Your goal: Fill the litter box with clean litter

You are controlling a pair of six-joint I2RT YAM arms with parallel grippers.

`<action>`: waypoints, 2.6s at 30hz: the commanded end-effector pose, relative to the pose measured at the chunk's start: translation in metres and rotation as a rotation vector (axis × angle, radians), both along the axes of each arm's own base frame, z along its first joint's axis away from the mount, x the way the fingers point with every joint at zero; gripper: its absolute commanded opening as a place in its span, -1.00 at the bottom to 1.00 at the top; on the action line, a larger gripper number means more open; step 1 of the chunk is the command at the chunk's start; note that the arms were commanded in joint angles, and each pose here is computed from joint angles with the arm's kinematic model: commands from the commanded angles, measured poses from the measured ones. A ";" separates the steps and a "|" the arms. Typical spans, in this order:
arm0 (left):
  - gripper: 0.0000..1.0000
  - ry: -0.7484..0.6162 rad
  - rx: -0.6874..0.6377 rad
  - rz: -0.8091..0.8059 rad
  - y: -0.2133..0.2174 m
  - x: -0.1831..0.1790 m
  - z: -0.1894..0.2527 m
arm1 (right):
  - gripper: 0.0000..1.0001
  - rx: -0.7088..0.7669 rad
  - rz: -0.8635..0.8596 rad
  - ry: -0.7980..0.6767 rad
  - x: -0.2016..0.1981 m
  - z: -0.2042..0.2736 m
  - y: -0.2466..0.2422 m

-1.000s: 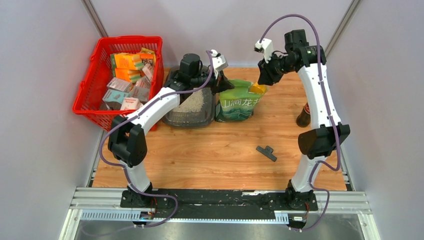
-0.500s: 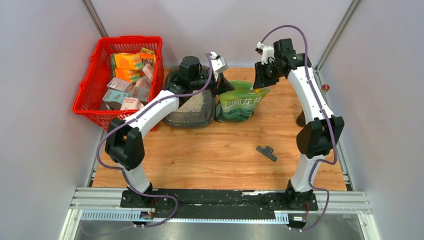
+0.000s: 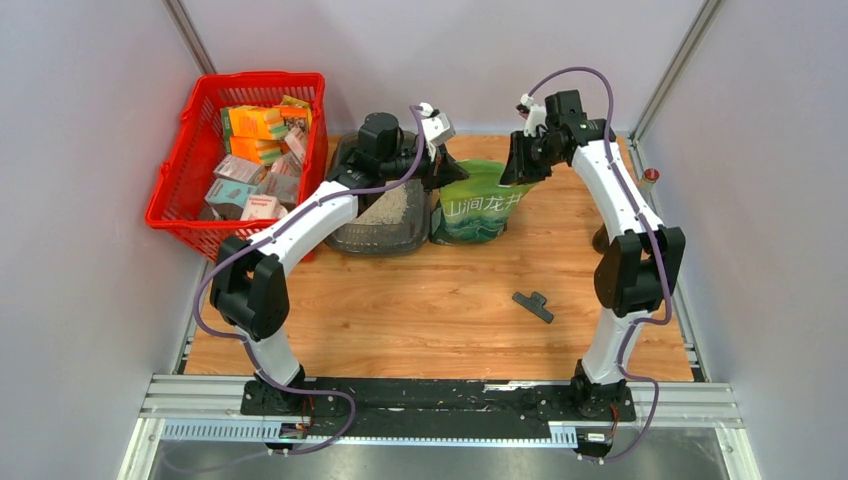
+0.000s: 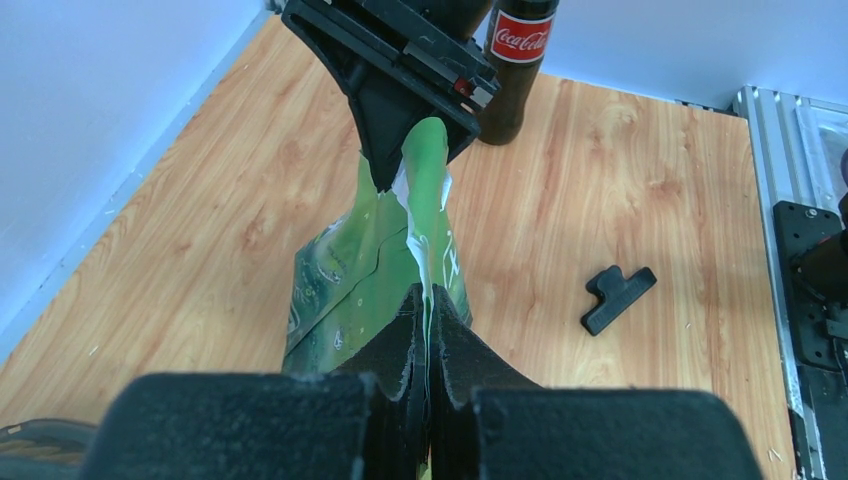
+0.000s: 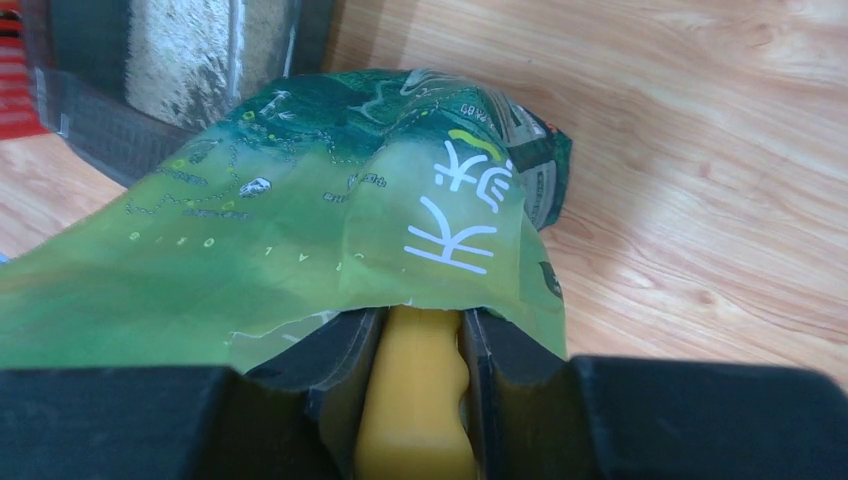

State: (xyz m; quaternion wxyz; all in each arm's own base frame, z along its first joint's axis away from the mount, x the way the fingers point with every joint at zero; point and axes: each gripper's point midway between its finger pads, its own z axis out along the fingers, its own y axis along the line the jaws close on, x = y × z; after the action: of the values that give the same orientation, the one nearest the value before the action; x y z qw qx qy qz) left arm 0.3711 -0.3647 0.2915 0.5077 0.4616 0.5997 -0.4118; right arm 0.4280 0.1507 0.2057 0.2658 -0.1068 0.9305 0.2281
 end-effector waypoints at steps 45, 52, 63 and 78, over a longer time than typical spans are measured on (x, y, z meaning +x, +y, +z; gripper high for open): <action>-1.00 -0.295 0.185 0.008 0.021 0.012 0.035 | -1.00 0.780 -0.117 0.044 -0.025 0.100 -0.064; -1.00 -0.293 0.185 0.005 0.019 0.014 0.036 | -1.00 0.796 -0.152 0.065 -0.027 0.093 -0.074; -1.00 -0.292 0.191 0.011 0.018 0.018 0.038 | -1.00 0.970 -0.203 0.152 -0.018 0.080 -0.082; -1.00 -0.303 0.196 0.017 0.021 0.021 0.039 | -1.00 0.942 -0.190 0.084 -0.021 0.099 -0.085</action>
State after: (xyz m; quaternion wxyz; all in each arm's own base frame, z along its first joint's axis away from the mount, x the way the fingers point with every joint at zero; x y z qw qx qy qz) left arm 0.3827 -0.3496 0.2831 0.4938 0.5597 0.5968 -0.2946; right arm 0.4163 0.0672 0.2727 0.2312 0.1560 0.7462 0.6045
